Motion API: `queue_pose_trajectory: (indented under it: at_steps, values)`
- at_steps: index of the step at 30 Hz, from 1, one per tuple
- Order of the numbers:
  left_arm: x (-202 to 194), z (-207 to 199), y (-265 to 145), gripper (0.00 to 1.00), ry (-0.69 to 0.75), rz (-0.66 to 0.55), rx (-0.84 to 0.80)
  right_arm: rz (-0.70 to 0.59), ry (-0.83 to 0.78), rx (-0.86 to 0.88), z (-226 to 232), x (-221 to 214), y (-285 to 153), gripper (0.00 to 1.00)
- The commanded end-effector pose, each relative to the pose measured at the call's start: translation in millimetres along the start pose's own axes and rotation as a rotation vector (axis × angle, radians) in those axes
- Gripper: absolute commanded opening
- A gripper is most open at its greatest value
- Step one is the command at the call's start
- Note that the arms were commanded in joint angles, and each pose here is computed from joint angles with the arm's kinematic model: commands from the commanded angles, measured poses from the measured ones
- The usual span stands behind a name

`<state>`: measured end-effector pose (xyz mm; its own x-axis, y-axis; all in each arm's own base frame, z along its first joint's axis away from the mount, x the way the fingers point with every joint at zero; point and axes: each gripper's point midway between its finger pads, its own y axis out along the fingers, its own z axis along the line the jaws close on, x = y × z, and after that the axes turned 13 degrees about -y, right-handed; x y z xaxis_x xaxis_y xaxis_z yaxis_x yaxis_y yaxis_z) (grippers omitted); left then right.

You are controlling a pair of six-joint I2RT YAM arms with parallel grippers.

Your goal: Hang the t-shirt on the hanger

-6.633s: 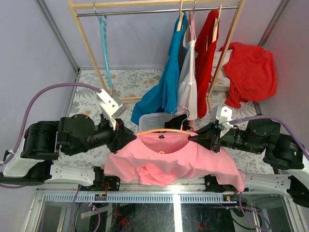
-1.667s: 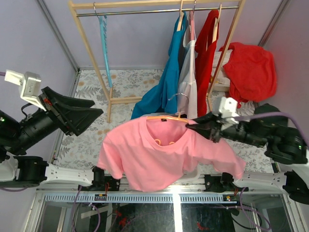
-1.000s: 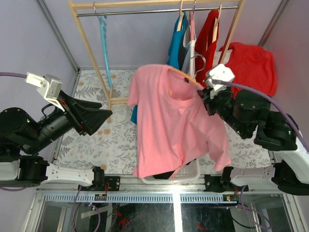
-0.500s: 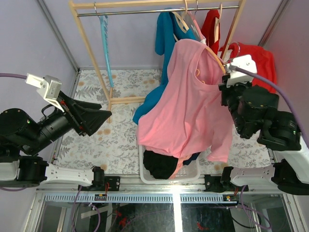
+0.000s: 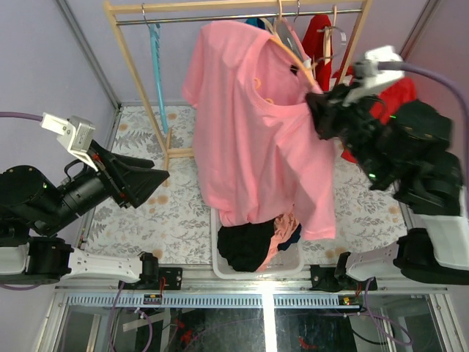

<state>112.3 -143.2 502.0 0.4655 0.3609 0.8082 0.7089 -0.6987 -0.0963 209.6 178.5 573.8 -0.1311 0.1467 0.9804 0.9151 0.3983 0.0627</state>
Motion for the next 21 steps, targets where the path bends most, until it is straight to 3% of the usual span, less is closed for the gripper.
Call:
queue_pose_trajectory:
  at_steps: [1, 12, 21]
  values:
    - [4, 3, -6, 0.53, -0.030, -0.009, -0.004, -0.037, -0.003, -0.013, 35, 15, 44, 0.00]
    - [-2, 1, -4, 0.53, -0.028, 0.005, -0.008, -0.035, -0.125, -0.092, 81, 15, 114, 0.00]
    - [-2, 3, -6, 0.53, -0.024, 0.005, -0.013, -0.100, -0.094, -0.011, 99, 13, 152, 0.00]
